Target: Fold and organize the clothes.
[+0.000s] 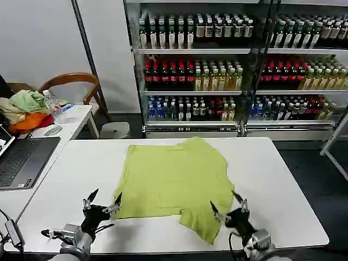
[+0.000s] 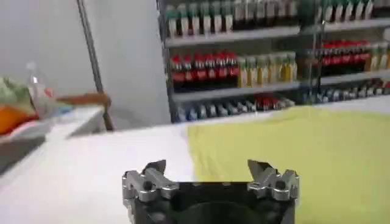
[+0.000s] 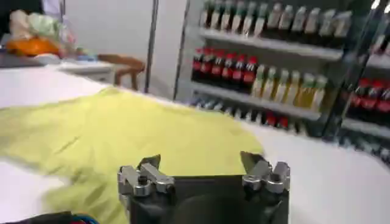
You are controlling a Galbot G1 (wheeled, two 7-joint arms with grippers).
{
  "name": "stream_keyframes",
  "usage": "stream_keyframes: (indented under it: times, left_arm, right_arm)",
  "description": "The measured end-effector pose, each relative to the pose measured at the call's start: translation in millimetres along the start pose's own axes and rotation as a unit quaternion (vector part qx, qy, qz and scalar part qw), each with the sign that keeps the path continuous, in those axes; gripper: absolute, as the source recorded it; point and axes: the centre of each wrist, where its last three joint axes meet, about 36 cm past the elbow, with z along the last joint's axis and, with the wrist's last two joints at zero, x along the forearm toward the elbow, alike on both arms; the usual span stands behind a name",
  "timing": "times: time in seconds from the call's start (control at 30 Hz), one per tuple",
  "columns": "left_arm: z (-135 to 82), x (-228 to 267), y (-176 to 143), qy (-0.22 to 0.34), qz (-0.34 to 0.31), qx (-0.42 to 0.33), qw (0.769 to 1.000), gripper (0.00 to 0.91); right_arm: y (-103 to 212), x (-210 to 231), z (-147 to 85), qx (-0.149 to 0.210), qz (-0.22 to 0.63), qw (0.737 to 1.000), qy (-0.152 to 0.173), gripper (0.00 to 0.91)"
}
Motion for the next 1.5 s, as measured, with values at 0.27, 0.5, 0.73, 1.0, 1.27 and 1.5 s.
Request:
stream_keyframes:
  times: [0.27,0.5,0.73,1.0,1.27,1.5]
  left_arm:
    - [-1,1,-3,0.064,-0.008,0.017,0.998,0.907]
    - [0,2,0,0.094,-0.019,0.023,0.995,0.907]
    - [6,0,-5,0.107,-0.018,0.040,0.993,0.907]
    - [13,-2,-11,0.111,-0.021,0.047,0.993,0.121]
    - [16,-2,-16,0.108,-0.014,0.051,0.993,0.040]
    - [18,-3,-22,0.105,-0.001,0.056,0.993,0.040]
  right_arm:
    - [14,8,9,-0.017,0.000,0.999,0.030,0.907]
    - [24,10,13,-0.026,-0.002,0.999,0.038,0.907]
    - [31,12,18,-0.033,-0.003,0.998,0.052,0.907]
    - [34,12,20,-0.044,-0.003,0.997,0.063,0.040]
    - [35,9,19,-0.059,-0.009,0.995,0.075,0.000]
    - [34,5,19,-0.062,-0.014,0.995,0.074,0.000]
